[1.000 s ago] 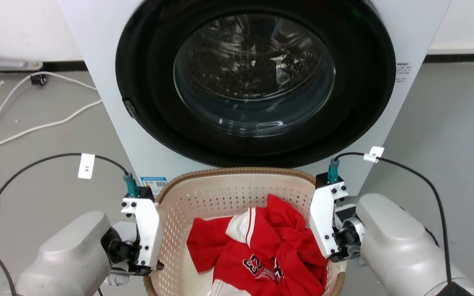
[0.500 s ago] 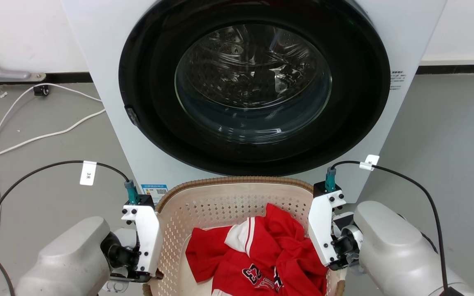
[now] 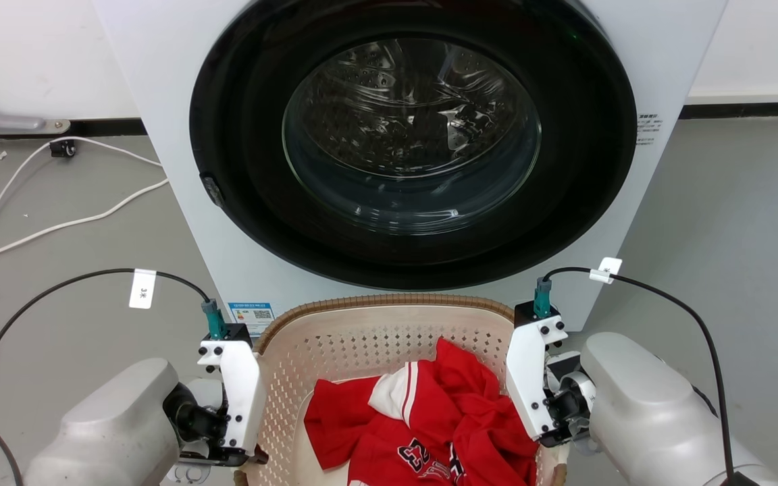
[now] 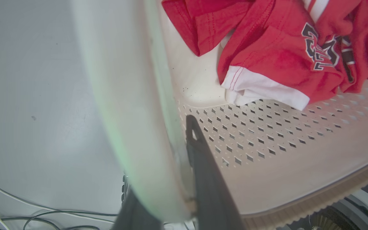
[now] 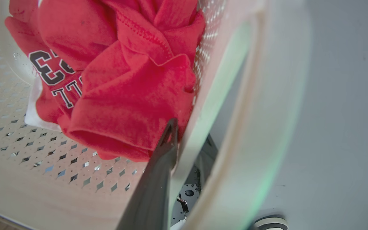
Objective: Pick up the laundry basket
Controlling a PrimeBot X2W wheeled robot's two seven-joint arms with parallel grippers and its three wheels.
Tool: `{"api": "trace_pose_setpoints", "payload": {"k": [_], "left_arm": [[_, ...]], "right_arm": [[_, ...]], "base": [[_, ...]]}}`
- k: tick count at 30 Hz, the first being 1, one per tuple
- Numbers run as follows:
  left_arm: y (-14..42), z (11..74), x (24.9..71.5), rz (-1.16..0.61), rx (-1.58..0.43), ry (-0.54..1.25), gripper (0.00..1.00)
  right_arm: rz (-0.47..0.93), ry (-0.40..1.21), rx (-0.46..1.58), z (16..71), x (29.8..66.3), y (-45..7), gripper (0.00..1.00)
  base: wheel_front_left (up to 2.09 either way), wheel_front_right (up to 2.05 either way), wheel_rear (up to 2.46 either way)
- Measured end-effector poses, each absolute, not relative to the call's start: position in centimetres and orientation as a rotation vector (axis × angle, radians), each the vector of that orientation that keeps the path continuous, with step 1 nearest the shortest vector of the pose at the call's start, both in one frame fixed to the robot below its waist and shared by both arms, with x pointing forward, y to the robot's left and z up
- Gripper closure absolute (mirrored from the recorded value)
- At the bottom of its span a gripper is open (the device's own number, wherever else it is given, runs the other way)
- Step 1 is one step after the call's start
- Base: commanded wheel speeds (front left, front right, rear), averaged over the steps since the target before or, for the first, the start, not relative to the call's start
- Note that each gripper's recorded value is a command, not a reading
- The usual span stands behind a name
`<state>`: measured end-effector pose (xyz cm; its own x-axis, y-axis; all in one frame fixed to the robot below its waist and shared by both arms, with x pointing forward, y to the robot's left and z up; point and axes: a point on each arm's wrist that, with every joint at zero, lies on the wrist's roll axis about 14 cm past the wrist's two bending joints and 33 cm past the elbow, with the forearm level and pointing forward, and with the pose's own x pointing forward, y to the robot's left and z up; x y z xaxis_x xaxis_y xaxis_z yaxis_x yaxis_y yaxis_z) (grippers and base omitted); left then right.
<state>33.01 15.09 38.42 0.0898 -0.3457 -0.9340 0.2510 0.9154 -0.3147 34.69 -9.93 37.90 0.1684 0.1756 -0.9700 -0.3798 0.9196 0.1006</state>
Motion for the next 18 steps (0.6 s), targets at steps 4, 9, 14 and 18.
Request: {"api": "trace_pose_setpoints", "payload": {"k": [4,9,14,18], "left_arm": [[15.11,38.31,32.97,-0.444,-0.080,1.421,1.00],[15.08,38.23,32.99,-0.445,-0.079,1.425,1.00],[15.06,38.28,33.07,-0.446,-0.077,1.426,1.00],[15.01,38.30,33.10,-0.446,-0.078,1.425,1.00]], "right_arm": [[0.400,1.353,-0.175,37.86,34.68,-9.89,1.00],[0.400,1.358,-0.172,37.76,34.64,-9.89,1.00],[0.399,1.362,-0.169,37.71,34.60,-9.92,1.00],[0.396,1.362,-0.166,37.78,34.68,-9.98,1.00]], "base": [[0.00,0.00,0.00],[0.00,0.00,0.00],[0.00,0.00,0.00],[0.00,0.00,0.00]]}}
